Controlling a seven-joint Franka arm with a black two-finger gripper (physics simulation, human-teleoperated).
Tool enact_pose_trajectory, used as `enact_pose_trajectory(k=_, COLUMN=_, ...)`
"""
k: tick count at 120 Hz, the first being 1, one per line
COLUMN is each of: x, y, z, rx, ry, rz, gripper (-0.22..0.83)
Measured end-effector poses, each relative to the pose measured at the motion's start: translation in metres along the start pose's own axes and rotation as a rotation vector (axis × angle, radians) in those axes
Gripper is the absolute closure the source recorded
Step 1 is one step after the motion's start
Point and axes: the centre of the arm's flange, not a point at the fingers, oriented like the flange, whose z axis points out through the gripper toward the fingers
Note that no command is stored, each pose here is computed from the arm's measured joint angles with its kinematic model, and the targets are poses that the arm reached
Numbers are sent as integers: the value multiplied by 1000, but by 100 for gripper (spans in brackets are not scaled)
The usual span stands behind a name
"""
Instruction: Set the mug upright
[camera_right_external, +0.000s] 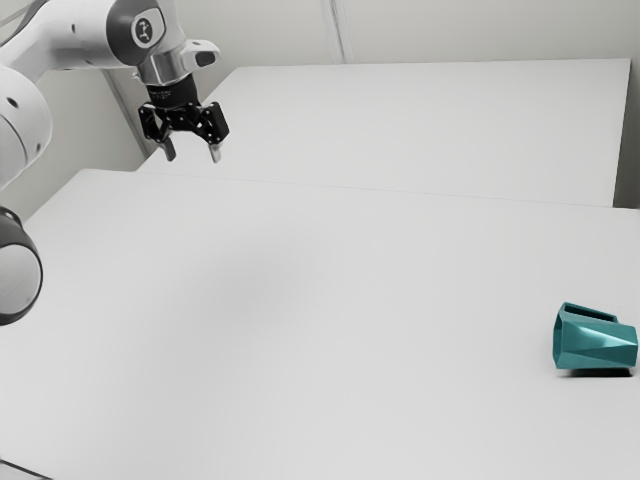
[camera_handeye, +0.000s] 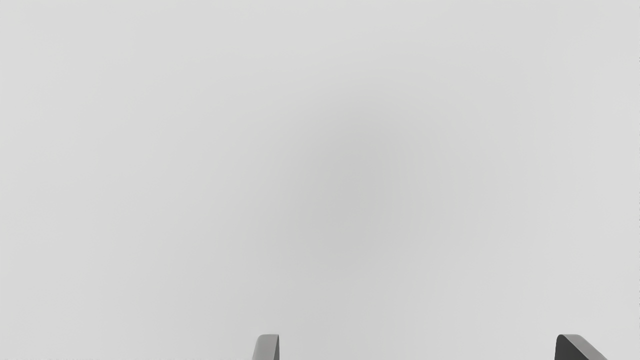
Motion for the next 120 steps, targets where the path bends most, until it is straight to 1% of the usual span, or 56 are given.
enact_pose_trajectory(k=27, x=-5, y=8, z=-1, rx=-10, ry=-3, rz=11, gripper=0)
enact_pose_trajectory(k=32, x=-13, y=17, z=-2, rx=-13, ry=-8, rz=27, gripper=0)
enact_pose_trajectory(k=44, x=-46, y=44, z=12, rx=-88, ry=-30, rz=65, gripper=0)
enact_pose_trajectory(k=52, x=-68, y=68, z=22, rx=-161, ry=-27, rz=93, gripper=0)
enact_pose_trajectory(k=62, x=-84, y=101, z=45, rx=-266, ry=-42, rz=115, gripper=0)
enact_pose_trajectory(k=76, x=-96, y=147, z=72, rx=-401, ry=-49, rz=125, gripper=0)
enact_pose_trajectory(k=102, x=-117, y=236, z=124, rx=-649, ry=-63, rz=103, gripper=0)
enact_pose_trajectory(k=110, x=-127, y=271, z=138, rx=-708, ry=-73, rz=118, gripper=0)
enact_pose_trajectory(k=120, x=-146, y=320, z=156, rx=-745, ry=-87, rz=167, gripper=0)
